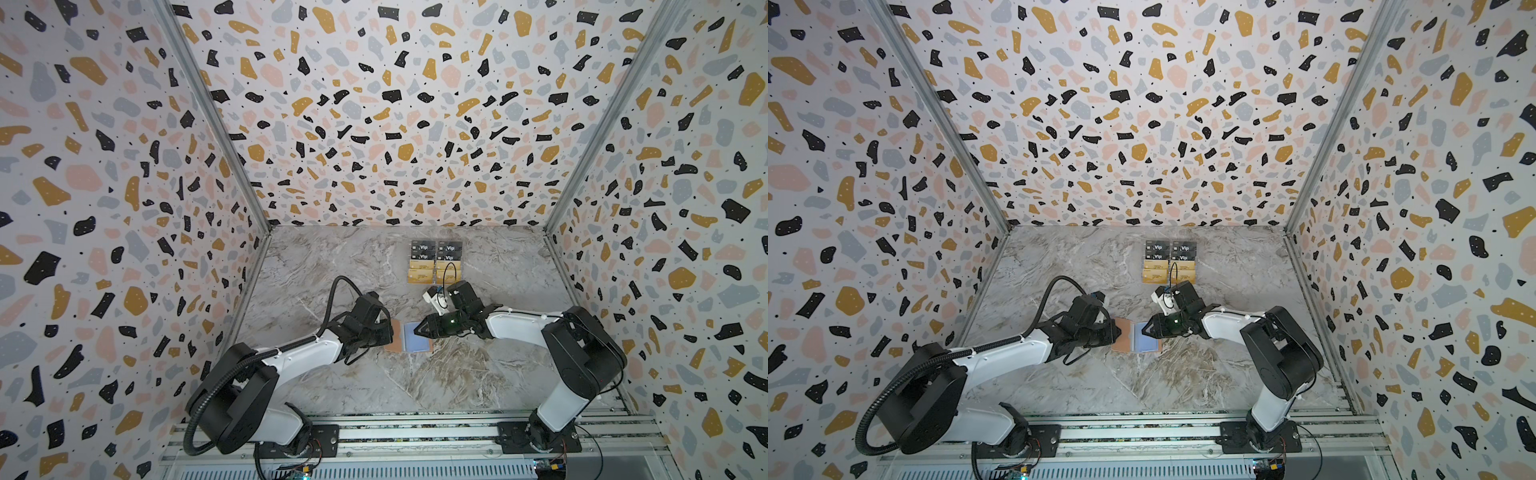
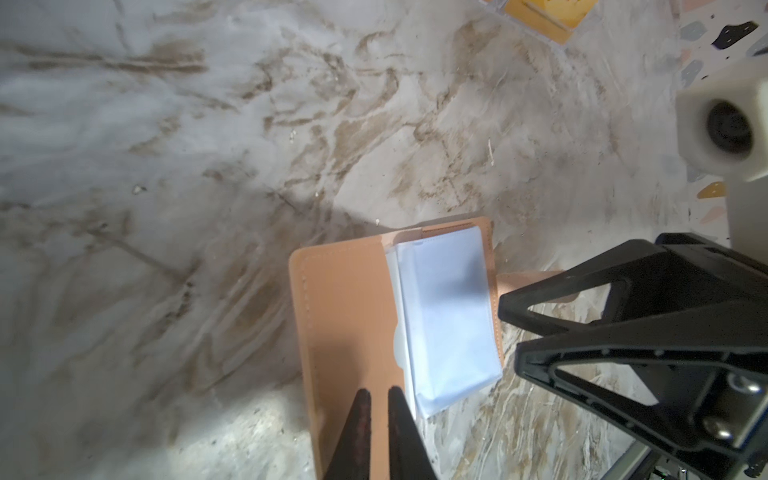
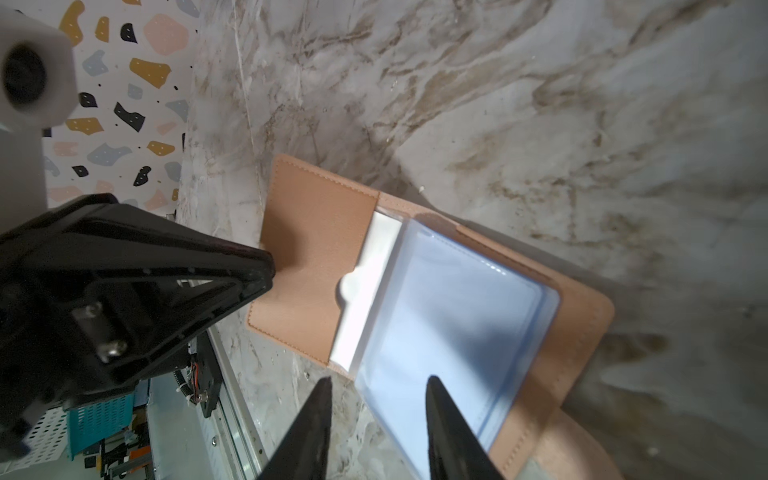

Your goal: Put the credit cards into the card holder

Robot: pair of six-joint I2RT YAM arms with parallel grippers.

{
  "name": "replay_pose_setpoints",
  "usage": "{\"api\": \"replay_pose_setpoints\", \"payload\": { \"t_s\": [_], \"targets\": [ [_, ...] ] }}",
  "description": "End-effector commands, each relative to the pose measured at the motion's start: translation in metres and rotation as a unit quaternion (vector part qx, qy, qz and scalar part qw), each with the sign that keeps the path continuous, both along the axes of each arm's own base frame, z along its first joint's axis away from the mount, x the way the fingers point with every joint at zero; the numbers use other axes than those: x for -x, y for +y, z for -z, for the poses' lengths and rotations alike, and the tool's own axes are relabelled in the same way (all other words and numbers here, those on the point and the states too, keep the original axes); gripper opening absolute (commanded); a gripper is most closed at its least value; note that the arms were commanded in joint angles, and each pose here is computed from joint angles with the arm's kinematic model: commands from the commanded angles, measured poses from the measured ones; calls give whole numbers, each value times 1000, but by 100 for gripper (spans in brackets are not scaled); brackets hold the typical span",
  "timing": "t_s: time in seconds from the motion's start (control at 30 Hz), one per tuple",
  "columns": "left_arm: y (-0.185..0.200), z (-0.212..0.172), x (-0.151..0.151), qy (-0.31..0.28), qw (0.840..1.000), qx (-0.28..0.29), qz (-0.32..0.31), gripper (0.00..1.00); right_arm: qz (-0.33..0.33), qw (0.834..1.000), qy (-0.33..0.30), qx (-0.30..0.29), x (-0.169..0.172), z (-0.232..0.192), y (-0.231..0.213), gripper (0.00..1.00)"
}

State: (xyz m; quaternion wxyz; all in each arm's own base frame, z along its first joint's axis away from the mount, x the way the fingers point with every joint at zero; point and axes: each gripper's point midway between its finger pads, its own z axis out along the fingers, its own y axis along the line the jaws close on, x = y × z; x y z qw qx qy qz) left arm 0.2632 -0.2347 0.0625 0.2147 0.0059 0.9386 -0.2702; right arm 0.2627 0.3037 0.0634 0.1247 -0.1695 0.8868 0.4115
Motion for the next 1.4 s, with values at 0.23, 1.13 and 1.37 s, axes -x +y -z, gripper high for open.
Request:
{"api": "replay_pose_setpoints", "payload": {
  "t_s": [0.23, 1.13, 1.37],
  "targets": [
    [13, 36, 15, 24, 999, -47, 13, 10, -3, 1000, 0, 22, -1, -1, 3, 45],
    [14, 47, 18, 31, 998, -52, 16, 9, -5, 999, 11, 39, 3, 5, 3, 50],
    [14, 47, 18, 32, 998, -53, 17, 9, -6, 999, 24, 45, 5, 10, 3, 50]
  ]
}}
